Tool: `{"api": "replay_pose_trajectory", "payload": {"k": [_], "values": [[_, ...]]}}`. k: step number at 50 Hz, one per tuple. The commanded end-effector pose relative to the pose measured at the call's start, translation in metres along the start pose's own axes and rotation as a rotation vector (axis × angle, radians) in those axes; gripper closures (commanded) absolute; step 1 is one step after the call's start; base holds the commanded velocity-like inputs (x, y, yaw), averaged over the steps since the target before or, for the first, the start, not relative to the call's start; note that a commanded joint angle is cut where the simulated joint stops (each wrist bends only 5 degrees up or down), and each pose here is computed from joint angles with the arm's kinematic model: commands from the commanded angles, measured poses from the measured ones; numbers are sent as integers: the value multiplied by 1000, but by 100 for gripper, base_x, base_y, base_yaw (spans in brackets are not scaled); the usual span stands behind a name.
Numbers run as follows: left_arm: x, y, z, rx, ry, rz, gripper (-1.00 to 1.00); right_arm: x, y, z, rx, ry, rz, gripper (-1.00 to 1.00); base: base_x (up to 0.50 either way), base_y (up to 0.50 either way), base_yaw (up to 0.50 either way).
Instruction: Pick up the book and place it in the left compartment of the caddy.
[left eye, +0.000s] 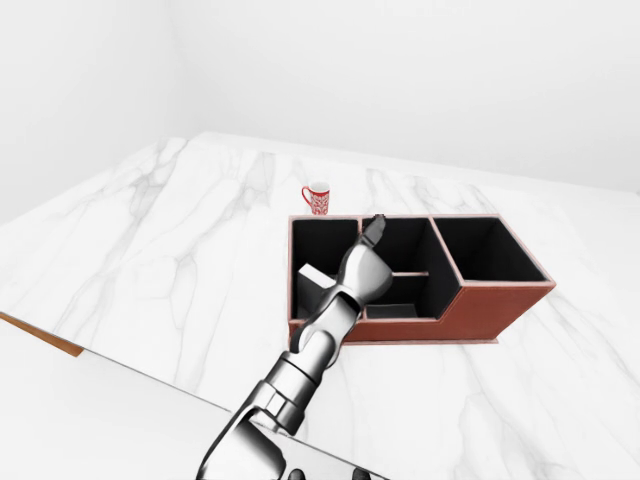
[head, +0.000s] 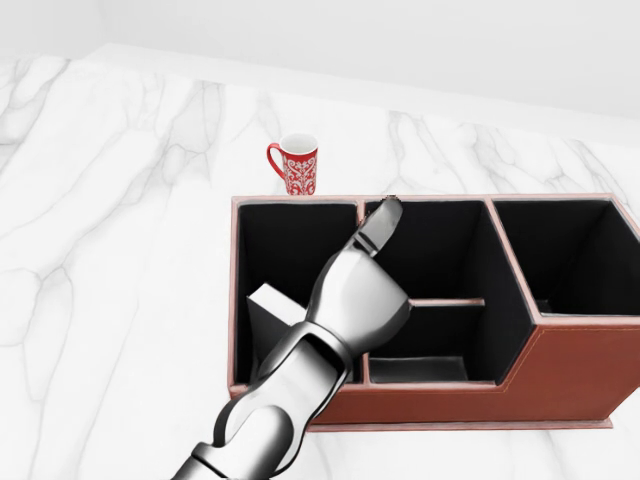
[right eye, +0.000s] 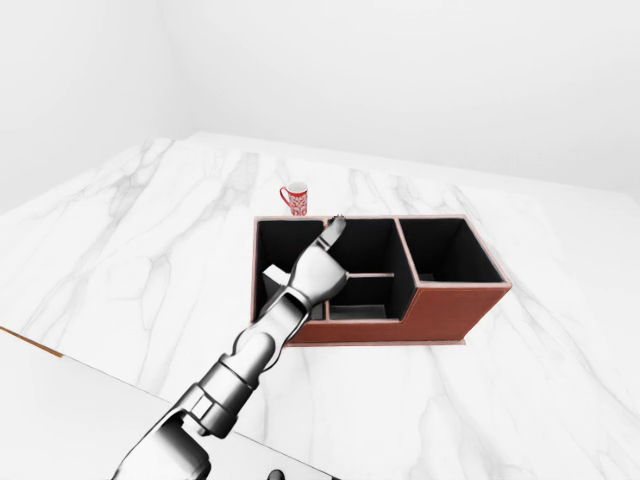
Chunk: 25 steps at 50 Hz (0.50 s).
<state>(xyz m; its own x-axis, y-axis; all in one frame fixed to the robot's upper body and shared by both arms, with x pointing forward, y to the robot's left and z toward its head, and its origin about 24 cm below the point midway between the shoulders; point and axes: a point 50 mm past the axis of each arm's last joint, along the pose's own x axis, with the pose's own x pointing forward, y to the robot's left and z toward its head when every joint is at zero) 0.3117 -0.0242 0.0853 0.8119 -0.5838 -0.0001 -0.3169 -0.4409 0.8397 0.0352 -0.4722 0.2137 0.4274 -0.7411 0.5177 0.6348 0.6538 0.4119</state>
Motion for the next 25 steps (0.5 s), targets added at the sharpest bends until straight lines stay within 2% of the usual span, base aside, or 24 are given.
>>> {"api": "replay_pose_trajectory", "payload": {"k": [1, 3, 5, 6, 8, 9, 12, 14, 17, 25], "values": [[-35, 45, -11, -30, 117, 197, -100, 0, 0, 1, -1, -5, 2, -100, 0, 0, 0], [-43, 55, -16, -34, 146, 228, -100, 0, 0, 0, -1, 0, 2, -100, 0, 0, 0], [-46, 58, -19, -35, 156, 224, -100, 0, 0, 0, -1, 0, 2, -100, 0, 0, 0], [-54, 72, -24, -27, 178, 265, -100, 0, 0, 0, -2, -2, 3, -100, 0, 0, 0], [-59, 80, -28, -30, 191, 275, -100, 0, 0, 1, -2, -3, 3, -100, 0, 0, 0], [-69, 97, -34, -11, 211, 317, -100, -1, 0, 0, -2, -1, 3, -100, 0, 0, 0], [-84, 124, -43, 3, 242, 371, -100, 0, 1, 3, -4, -10, 3, -100, 0, 0, 0], [-101, 153, -55, 22, 275, 427, -100, -1, 1, 4, -4, -13, 5, -100, 0, 0, 0], [-116, 171, -70, -3, 346, 456, -100, -1, 1, 4, -5, -14, 3, -100, 0, 0, 0], [-140, 191, -101, -156, 513, 510, -100, -1, 1, -2, -5, 4, 4, -100, 0, 0, 0]]}}
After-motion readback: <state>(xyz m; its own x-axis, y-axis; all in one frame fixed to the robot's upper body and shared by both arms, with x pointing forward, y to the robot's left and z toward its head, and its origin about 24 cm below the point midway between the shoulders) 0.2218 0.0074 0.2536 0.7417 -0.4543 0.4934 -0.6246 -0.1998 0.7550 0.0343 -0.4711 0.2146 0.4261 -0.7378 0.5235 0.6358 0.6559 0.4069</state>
